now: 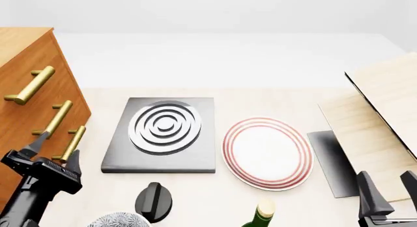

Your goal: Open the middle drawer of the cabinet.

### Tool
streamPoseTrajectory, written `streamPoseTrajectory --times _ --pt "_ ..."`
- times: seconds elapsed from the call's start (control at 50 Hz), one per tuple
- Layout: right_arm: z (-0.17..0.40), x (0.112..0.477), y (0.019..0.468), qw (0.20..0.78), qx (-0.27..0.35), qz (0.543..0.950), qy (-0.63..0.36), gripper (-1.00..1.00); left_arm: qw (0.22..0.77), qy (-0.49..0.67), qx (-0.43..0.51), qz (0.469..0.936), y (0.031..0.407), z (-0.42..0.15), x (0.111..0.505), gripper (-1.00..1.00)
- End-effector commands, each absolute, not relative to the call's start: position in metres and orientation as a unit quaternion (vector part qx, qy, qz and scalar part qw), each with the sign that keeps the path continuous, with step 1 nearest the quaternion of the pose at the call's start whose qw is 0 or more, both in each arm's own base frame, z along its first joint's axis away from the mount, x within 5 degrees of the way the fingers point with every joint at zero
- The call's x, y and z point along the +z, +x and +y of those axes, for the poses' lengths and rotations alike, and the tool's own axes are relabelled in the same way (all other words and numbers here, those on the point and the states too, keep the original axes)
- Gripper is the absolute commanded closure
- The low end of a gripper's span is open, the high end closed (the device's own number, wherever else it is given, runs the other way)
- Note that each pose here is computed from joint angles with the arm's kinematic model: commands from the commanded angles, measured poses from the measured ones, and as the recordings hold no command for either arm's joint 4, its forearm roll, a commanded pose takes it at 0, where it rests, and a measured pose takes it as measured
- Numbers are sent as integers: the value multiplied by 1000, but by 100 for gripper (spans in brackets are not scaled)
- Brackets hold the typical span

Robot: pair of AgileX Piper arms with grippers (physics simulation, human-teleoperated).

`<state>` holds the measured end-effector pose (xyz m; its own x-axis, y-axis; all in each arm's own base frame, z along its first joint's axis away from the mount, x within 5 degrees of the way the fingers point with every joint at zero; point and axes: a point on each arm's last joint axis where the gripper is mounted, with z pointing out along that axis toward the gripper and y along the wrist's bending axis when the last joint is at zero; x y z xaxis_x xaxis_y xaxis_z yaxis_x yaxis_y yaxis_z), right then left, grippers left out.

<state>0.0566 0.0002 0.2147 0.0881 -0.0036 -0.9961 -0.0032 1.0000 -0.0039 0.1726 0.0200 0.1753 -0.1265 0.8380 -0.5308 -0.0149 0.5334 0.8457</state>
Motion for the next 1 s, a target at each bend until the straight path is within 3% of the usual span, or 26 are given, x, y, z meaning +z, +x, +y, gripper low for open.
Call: streamPoseTrajectory --times 0.02,0.34,1.0 --pt "0 215 57 738 0 675 -3 -100 572 325 397 640 170 23 174 -100" --pt "0 215 57 738 0 675 -2 -100 530 342 457 627 184 39 176 -100" --pt "0 215 57 738 0 675 -2 -100 511 361 467 625 209 46 171 -100"
